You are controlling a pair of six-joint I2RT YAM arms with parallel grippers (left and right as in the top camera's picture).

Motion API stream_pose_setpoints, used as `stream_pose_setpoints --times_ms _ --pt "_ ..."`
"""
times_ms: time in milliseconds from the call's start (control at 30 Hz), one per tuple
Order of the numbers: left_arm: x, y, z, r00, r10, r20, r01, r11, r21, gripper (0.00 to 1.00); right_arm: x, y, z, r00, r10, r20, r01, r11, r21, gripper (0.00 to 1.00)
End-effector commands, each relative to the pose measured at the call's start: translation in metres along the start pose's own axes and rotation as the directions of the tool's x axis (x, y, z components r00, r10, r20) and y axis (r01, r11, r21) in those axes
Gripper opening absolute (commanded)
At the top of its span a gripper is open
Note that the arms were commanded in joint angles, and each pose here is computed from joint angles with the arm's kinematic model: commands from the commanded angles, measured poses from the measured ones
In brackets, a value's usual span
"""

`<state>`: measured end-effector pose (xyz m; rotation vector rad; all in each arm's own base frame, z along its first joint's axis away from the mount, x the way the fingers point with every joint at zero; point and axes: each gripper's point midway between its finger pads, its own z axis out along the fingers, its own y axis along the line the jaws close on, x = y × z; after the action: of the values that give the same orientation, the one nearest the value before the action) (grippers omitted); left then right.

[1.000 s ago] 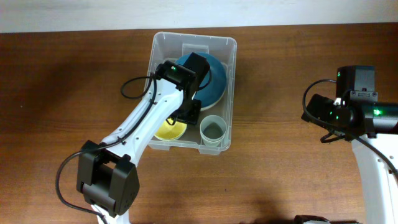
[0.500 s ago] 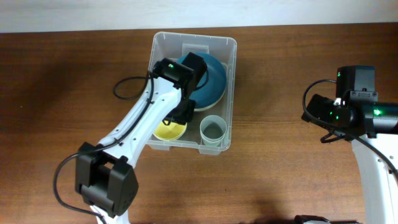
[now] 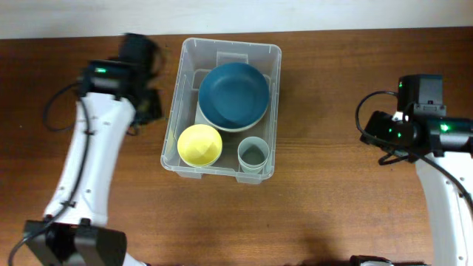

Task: Pack container
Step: 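Move both grippers to the container's left and right side walls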

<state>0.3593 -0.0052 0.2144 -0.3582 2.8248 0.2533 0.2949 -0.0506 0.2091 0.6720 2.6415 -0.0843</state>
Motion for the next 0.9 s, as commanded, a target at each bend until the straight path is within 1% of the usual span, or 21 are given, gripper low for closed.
stream_pose_setpoints --times_ms 0,67,100,133,200,333,433,600,700,867 --pt "0.014 0.004 0.021 0.992 -0.073 -0.102 0.081 0.994 0.074 0.01 -0.001 0.015 0.012 0.999 -0.015 -0.038 0.013 0.998 -0.062 0.55" --pt "0.023 0.003 0.034 0.986 -0.081 -0.149 0.095 0.991 0.092 0.00 -0.003 0.025 0.020 0.998 -0.038 -0.045 0.033 0.995 -0.094 0.32" --pt "0.029 0.000 0.041 0.981 -0.079 -0.175 0.098 0.990 0.102 0.00 -0.006 0.031 0.026 0.998 -0.045 -0.048 0.040 0.993 -0.108 0.06" --pt "0.033 -0.003 0.047 0.978 -0.076 -0.193 0.099 0.989 0.113 0.01 -0.007 0.038 0.030 0.997 -0.055 -0.049 0.048 0.991 -0.123 0.04" --pt "0.045 -0.012 0.059 0.970 -0.066 -0.232 0.102 0.984 0.146 0.01 -0.011 0.061 0.043 0.990 -0.136 -0.039 0.127 0.974 -0.185 0.04" --pt "0.060 -0.032 0.070 0.960 -0.036 -0.277 0.100 0.970 0.221 0.01 -0.011 0.099 0.068 0.975 -0.220 -0.034 0.205 0.947 -0.247 0.04" --pt "0.066 -0.041 0.070 0.960 -0.008 -0.281 0.076 0.970 0.230 0.01 -0.006 0.128 0.089 0.962 -0.272 -0.029 0.254 0.928 -0.274 0.04" --pt "0.073 -0.057 0.066 0.960 0.047 -0.277 0.023 0.969 0.246 0.01 -0.004 0.189 0.105 0.918 -0.391 0.073 0.384 0.826 -0.412 0.04" --pt "0.078 -0.063 0.063 0.957 0.071 -0.280 0.001 0.968 0.249 0.00 -0.006 0.213 0.106 0.907 -0.401 0.131 0.414 0.786 -0.460 0.04" --pt "0.081 -0.064 0.062 0.955 0.079 -0.286 -0.006 0.969 0.248 0.01 -0.011 0.233 0.110 0.897 -0.400 0.187 0.439 0.762 -0.476 0.04"
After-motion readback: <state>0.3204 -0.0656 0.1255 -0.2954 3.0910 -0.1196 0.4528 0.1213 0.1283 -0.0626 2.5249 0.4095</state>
